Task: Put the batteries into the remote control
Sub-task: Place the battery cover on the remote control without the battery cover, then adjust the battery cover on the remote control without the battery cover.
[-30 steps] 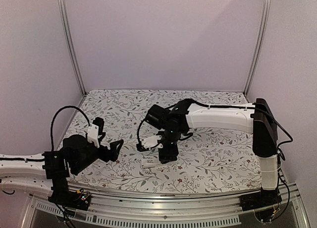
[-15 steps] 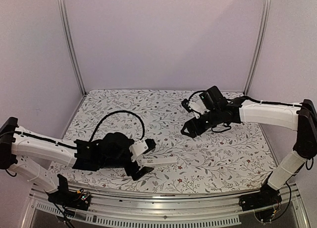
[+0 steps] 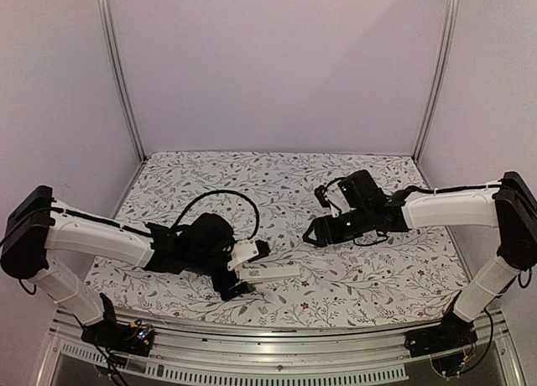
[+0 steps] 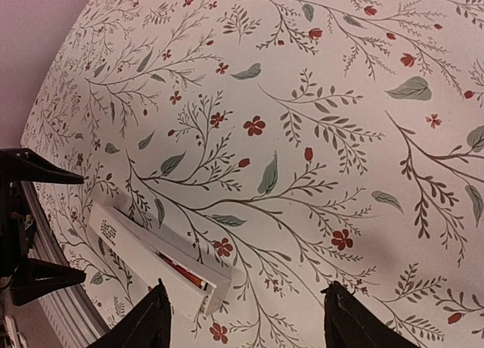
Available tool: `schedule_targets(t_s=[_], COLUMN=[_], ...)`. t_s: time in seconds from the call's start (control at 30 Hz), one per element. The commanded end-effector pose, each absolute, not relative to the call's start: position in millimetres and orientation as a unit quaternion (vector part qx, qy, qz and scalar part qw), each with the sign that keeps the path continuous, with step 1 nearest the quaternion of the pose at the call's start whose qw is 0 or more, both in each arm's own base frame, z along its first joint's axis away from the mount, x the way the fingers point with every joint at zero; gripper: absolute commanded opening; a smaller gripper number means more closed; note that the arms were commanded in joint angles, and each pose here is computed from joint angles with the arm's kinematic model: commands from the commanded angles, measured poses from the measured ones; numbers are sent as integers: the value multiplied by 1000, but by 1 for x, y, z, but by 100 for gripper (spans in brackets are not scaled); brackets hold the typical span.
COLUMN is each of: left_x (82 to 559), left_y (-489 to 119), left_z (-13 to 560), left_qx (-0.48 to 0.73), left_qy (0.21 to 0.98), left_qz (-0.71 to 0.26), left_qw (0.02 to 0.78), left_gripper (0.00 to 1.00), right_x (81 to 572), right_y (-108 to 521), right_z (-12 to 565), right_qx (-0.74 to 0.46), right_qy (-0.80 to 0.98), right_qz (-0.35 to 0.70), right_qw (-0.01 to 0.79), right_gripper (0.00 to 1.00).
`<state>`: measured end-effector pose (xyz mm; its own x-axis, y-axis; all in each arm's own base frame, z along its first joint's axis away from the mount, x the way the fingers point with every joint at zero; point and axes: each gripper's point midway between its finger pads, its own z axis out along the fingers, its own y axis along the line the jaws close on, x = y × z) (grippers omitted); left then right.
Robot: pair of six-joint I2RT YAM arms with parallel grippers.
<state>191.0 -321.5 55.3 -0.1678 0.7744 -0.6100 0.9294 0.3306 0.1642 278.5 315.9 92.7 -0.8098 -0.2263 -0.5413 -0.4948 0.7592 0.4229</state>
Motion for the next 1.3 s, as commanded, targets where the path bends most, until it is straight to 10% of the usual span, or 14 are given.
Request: schedule_targets(t_s=[0.0, 1.27], left_x=[183, 212], left_y=[-314, -302], left_z=[52, 25], left_qx=[588, 606], left_qy=[739, 732], left_qz=[-136, -158], left_qw=[299, 267], left_gripper=[100, 78], right_x=[273, 261], right_y=[326, 335], right_z=[89, 60], right_qx=[-193, -181], right_qy=[900, 905], right_qz=[319, 347], right_qw=[224, 169], right_gripper=[68, 58])
